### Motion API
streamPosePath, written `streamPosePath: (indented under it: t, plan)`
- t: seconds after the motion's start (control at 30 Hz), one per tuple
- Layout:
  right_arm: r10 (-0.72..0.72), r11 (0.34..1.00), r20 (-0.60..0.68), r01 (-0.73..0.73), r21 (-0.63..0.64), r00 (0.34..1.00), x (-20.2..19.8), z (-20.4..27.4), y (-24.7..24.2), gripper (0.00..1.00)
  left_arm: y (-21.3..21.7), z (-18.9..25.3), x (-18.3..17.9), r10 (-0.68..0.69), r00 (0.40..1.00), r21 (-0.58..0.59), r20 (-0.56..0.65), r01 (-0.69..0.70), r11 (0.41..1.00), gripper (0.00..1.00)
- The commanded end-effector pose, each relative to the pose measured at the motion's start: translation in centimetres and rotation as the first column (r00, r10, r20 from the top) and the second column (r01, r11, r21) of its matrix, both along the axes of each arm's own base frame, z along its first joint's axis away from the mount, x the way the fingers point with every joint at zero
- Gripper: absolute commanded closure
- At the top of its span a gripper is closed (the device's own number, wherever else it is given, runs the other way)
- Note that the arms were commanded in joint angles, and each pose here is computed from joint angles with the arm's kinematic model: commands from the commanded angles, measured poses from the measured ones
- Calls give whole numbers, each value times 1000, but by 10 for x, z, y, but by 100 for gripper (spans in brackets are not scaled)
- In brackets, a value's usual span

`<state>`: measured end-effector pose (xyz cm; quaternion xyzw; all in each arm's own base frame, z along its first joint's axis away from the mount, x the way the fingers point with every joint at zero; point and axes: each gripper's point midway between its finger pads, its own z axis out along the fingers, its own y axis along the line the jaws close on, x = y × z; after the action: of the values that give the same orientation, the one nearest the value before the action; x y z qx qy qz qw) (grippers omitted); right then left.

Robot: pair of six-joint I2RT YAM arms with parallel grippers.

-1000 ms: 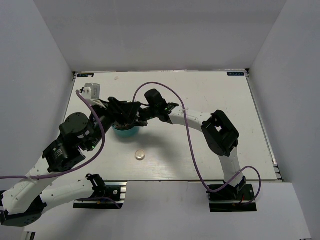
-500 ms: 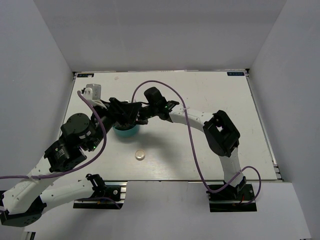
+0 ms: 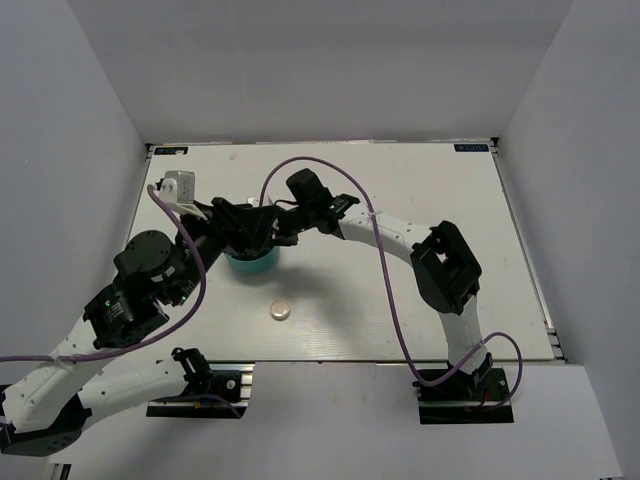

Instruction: Organize the makeup

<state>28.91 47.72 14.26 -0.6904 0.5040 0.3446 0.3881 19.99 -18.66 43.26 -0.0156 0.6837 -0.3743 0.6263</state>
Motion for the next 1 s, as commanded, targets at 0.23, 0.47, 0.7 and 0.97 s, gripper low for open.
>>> streamPosePath:
  t: [0.23,0.47,0.7,0.97]
  plan:
    - [14,1000,124,-15,8,992,8,55,-4,83,3,1,0,8,1000,-13,14,-8,1000,23]
    - [41,998,132,-35,-46,990,5,44,-9,83,3,2,0,7,1000,-17,19,-6,1000,24]
    - [86,993,120,-75,-86,989,-6,37,-9,82,2,3,1,7,1000,-14,19,-7,1000,23]
    - [126,989,156,-112,-100,980,-13,38,-6,82,3,3,0,7,1000,-18,20,-6,1000,23]
